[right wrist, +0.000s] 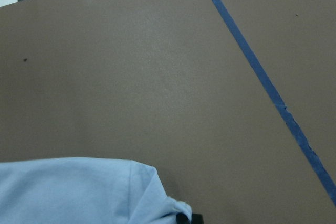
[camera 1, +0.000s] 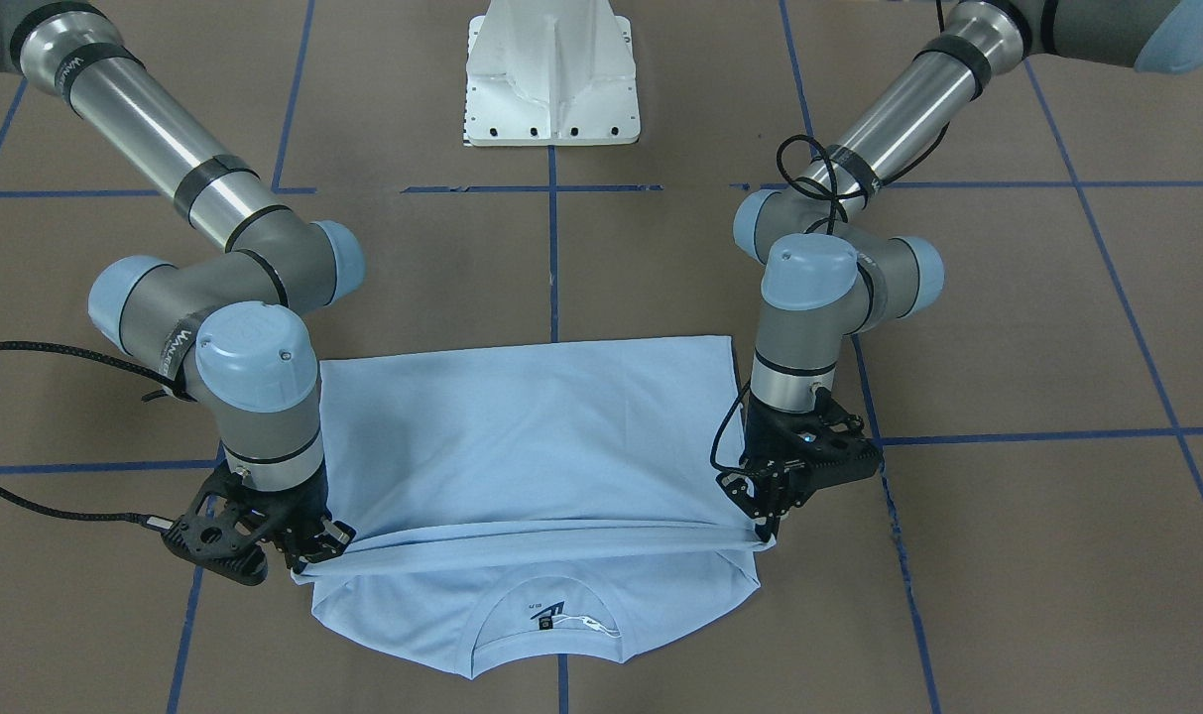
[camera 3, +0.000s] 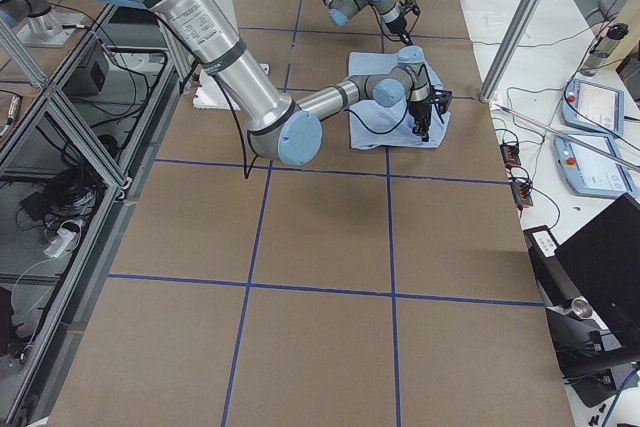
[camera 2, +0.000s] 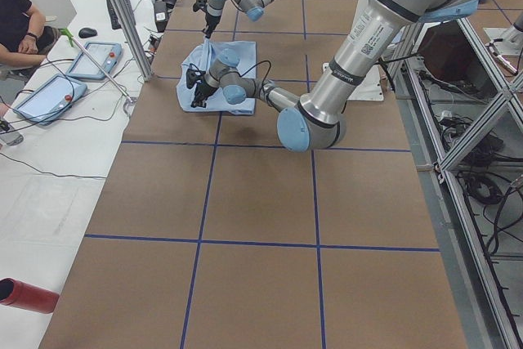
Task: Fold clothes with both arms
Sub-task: 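Release the hem and raise both grippers off the folded shirt, then move the right gripper to the folded corner and grasp it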
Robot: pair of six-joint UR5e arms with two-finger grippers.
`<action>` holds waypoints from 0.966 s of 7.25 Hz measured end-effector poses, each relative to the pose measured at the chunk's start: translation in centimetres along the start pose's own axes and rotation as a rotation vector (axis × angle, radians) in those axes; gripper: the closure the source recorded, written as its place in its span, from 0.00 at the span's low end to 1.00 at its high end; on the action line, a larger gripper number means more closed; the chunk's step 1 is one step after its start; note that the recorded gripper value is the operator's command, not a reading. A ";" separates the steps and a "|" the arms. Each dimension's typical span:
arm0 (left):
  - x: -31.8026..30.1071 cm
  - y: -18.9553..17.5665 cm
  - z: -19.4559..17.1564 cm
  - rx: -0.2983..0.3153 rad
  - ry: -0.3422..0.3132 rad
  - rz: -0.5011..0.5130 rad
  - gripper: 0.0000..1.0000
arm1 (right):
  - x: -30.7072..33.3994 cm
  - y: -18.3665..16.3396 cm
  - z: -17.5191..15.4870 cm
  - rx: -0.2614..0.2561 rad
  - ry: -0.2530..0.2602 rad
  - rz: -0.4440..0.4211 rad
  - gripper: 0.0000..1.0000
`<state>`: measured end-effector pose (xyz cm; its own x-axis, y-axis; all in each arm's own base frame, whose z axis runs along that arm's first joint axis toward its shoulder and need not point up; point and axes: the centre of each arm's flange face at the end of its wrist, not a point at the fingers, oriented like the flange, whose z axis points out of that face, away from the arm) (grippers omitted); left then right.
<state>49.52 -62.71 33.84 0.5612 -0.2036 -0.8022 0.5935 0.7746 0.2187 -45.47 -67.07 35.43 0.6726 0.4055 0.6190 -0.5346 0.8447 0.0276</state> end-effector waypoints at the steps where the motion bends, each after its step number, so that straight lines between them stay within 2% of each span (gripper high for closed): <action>1: -0.1 0.0 0.1 0.001 0.002 -0.001 0.59 | -0.2 0.1 -0.1 0.003 -0.018 -0.002 0.70; 3: -0.1 -0.5 -0.1 0.006 0.024 -0.007 0.56 | -0.8 0.0 -1.1 0.007 -0.057 0.002 0.60; 4: -0.2 -1.0 -0.5 0.014 0.051 -0.012 0.56 | -0.5 0.1 -2.4 -0.008 -0.097 0.011 0.52; 5: -0.1 -1.5 -1.1 0.021 0.076 -0.016 0.56 | 1.6 1.3 -4.1 -0.044 -0.148 0.035 0.44; 6: -0.2 -1.7 -1.7 0.013 0.095 -0.018 0.56 | 5.0 3.7 -5.6 -0.081 -0.183 0.074 0.42; 7: -0.8 -1.5 -2.0 -0.008 0.105 -0.018 0.56 | 8.0 7.0 -6.5 -0.119 -0.197 0.136 0.41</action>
<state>47.05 -62.51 33.05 0.4869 -0.1538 -0.8598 0.5983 0.7760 0.2000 -40.52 -55.66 35.46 0.4796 0.4523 0.7519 -0.5419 0.8266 -0.1516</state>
